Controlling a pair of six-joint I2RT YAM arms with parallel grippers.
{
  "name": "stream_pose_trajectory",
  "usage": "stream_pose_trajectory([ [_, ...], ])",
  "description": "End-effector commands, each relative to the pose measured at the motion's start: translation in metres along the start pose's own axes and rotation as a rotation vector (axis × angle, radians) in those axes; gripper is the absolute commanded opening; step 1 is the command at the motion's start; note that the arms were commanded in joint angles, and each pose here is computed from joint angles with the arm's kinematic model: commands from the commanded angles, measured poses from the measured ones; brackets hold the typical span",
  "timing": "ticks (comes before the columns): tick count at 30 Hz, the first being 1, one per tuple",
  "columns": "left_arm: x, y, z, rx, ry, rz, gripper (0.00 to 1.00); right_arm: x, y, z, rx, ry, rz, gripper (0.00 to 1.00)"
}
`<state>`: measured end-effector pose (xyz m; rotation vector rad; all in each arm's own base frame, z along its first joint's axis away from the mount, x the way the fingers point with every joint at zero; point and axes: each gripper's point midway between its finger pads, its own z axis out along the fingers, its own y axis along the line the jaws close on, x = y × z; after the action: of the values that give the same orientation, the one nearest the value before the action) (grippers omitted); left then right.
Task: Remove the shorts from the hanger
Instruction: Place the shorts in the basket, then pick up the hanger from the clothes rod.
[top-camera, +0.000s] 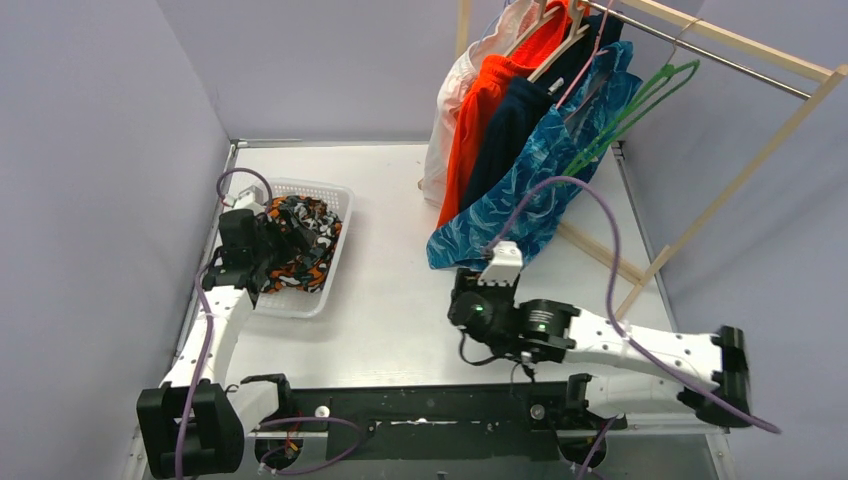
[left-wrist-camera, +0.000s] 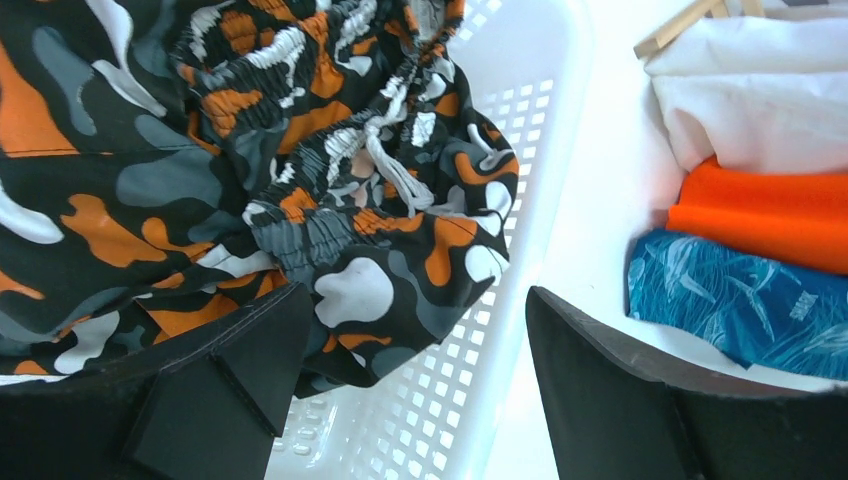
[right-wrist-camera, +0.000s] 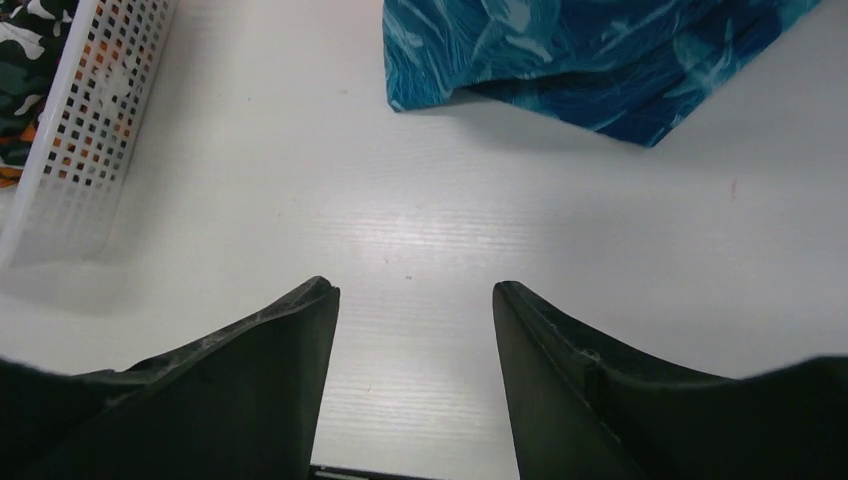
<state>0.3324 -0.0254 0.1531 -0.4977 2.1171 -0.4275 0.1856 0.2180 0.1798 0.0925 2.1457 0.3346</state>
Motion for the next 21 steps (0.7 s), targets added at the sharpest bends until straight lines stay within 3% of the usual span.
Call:
stream_pose_trajectory([
  [1,-0.023,-0.018,-0.009,0.047,-0.102,0.082,0.79,-0.059,-0.003,-0.009,0.274,-0.256,-0.171,0.6],
  [6,-0.02,-0.023,-0.008,0.064,-0.094,0.087,0.79,-0.069,0.02,0.001,0.419,-0.27,-0.323,0.77],
  [9,-0.02,-0.022,-0.008,0.055,-0.093,0.086,0.79,-0.08,0.033,0.006,0.418,-0.247,-0.337,0.79],
  [12,-0.02,-0.022,-0.007,0.056,-0.094,0.082,0.79,-0.096,0.056,0.013,0.302,-0.199,-0.32,0.79],
  [15,-0.02,-0.022,-0.008,0.054,-0.097,0.082,0.79,-0.122,0.076,0.009,0.16,-0.232,-0.202,0.78],
  [21,-0.02,-0.021,-0.007,0.048,-0.096,0.081,0.79,-0.173,0.091,-0.012,0.021,-0.297,-0.15,0.76],
])
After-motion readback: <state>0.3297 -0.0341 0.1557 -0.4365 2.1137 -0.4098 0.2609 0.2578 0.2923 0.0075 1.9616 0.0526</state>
